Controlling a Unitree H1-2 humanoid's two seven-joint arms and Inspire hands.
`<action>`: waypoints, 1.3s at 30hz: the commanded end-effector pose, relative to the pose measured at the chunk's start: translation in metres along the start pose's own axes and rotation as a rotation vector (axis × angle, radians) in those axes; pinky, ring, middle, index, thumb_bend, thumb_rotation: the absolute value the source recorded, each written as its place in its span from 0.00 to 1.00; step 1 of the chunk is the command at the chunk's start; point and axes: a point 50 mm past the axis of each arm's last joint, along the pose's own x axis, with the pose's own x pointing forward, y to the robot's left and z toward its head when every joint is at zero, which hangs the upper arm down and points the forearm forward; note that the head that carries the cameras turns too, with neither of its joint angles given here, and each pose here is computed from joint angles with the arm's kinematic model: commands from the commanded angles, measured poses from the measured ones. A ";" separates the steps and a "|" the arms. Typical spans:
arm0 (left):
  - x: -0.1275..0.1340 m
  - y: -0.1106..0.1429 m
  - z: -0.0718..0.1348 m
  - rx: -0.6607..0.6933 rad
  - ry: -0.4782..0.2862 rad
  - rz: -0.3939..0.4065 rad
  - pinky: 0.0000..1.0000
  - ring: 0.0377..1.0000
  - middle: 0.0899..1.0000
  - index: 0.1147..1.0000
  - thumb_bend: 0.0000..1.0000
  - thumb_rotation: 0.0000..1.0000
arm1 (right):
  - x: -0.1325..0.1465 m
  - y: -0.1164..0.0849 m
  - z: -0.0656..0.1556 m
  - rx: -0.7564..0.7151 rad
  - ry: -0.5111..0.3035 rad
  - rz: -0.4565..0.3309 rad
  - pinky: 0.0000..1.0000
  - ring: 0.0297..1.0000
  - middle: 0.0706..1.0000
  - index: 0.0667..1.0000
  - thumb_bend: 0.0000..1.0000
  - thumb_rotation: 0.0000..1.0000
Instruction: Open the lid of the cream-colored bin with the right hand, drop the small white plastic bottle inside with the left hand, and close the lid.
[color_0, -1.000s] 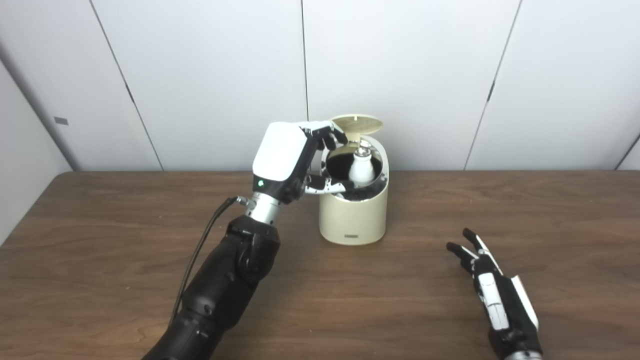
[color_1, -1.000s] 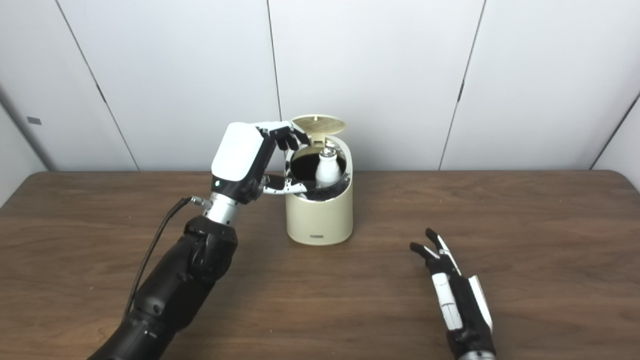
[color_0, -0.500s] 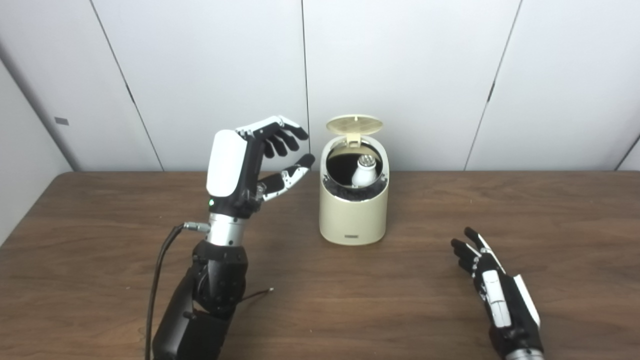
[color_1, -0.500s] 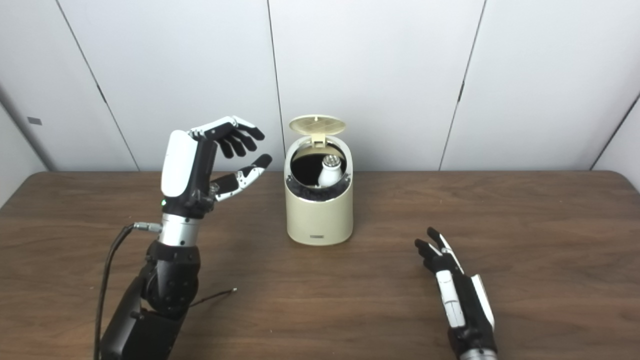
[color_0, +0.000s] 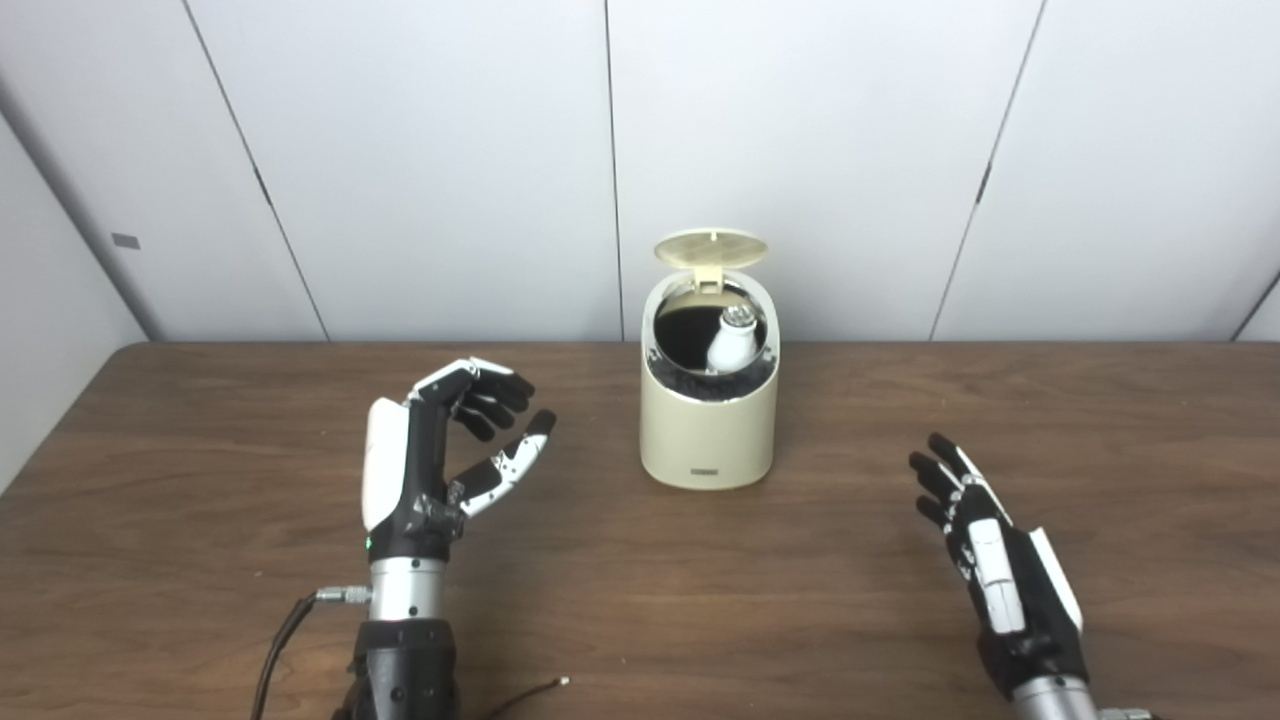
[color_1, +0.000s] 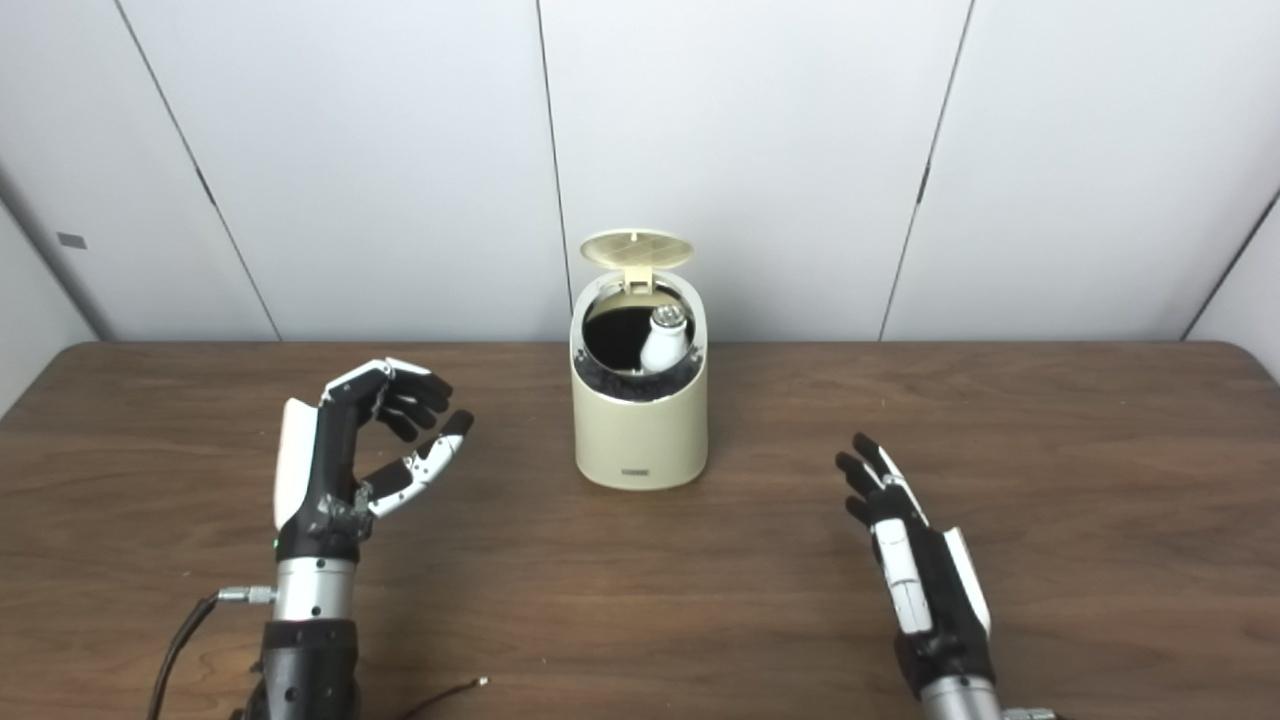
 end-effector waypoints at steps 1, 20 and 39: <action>-0.003 0.002 0.008 -0.102 0.003 -0.038 0.50 0.55 0.58 0.61 0.51 0.64 | 0.015 0.004 0.031 -0.002 -0.105 0.023 0.92 0.94 0.92 0.89 0.70 0.96; -0.053 0.009 -0.024 -0.458 0.337 -0.236 1.00 1.00 1.00 1.00 0.65 1.00 | 0.104 0.030 0.124 -0.502 -0.342 0.163 0.89 0.93 0.93 0.89 0.63 1.00; -0.077 -0.004 -0.040 -0.553 0.443 -0.227 1.00 1.00 1.00 1.00 0.68 1.00 | 0.197 0.067 0.164 -0.782 -0.426 0.205 0.99 1.00 0.99 0.89 0.64 1.00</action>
